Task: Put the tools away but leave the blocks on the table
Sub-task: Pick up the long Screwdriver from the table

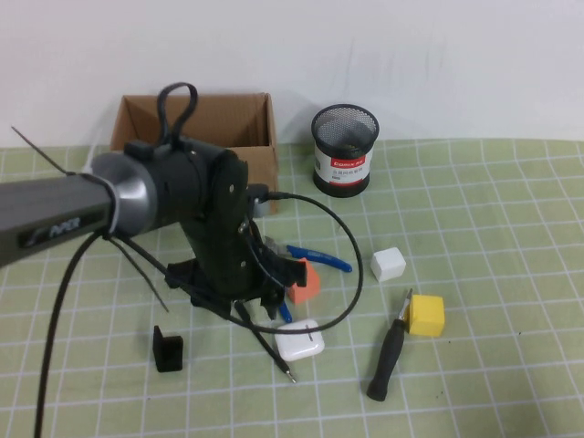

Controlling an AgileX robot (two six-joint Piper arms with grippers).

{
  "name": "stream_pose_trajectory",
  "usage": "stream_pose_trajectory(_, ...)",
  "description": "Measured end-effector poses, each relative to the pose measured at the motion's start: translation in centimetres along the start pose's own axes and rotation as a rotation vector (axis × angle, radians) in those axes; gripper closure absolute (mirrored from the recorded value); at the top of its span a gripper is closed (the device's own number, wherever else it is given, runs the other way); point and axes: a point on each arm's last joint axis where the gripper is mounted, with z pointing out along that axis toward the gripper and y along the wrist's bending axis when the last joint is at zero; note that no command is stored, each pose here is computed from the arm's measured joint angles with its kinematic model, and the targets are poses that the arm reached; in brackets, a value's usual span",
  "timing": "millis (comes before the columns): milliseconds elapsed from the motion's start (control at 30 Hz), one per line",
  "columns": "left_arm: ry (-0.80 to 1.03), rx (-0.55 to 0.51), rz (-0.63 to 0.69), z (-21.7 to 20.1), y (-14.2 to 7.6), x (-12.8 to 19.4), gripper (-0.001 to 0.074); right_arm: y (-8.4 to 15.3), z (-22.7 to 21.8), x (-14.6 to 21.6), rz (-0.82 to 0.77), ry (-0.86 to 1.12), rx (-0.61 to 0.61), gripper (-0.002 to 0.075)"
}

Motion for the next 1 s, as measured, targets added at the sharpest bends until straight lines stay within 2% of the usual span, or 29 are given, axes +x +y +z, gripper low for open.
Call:
stream_pose_trajectory(200, -0.003, -0.072, -0.114, 2.1, 1.2, -0.6, 0.0301, 0.0, 0.0, 0.0, 0.000, 0.000, 0.000, 0.0736)
stream_pose_trajectory(333, -0.040, -0.078, -0.151, 3.0, 1.9, -1.3, 0.0327, 0.0, 0.0, 0.0, 0.000, 0.000, 0.000, 0.0736)
stream_pose_trajectory(500, -0.063, -0.066, -0.160, 3.6, 1.8, -1.6, 0.0385, 0.0, 0.0, 0.0, 0.000, 0.000, 0.000, 0.0736)
stream_pose_trajectory(833, -0.041, -0.074, -0.166, 4.4, 1.9, -1.6, 0.0409, 0.0, 0.0, 0.0, 0.000, 0.000, 0.000, 0.0736)
stream_pose_trajectory(1000, -0.009, -0.046, -0.115, 4.4, 1.8, -1.5, 0.0503, 0.0, 0.0, 0.0, 0.000, 0.000, 0.000, 0.0736)
